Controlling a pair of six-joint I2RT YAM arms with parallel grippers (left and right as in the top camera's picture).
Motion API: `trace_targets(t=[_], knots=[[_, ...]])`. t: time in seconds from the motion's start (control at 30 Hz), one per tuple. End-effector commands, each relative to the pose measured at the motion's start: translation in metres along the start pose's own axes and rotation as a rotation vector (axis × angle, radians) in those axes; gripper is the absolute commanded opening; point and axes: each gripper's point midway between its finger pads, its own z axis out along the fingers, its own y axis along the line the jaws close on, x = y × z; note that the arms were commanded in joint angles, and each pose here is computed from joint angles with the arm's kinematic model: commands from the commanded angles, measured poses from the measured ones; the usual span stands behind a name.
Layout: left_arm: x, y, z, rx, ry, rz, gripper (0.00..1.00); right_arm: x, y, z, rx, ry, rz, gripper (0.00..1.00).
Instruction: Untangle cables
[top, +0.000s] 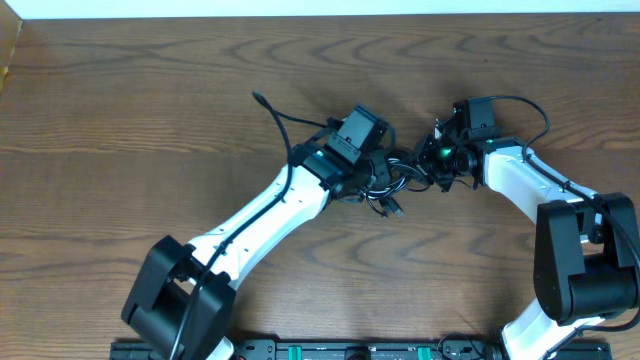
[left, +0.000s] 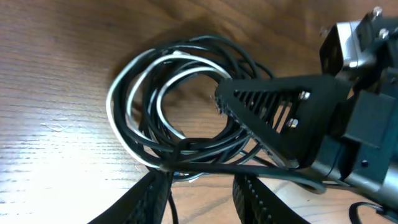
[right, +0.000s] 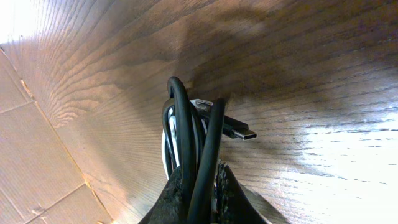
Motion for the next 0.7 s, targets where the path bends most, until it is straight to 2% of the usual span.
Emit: trace_targets(t=[0.0, 0.23, 0.67], knots=[[-0.004, -0.002, 0.005, -0.006, -0.019, 0.097, 0.41, -0.001, 0.002, 0.001, 0.004, -0.005, -0.02, 0.01], [-0.004, -0.002, 0.006, -0.007, -0.021, 0.248, 0.41, -0.001, 0.002, 0.001, 0.004, -0.006, -0.02, 0.01], [-0.013, 0.015, 0.027, -0.091, -0.057, 0.26, 0.41, -0.002, 0.001, 0.001, 0.009, -0.011, -0.02, 0.01]])
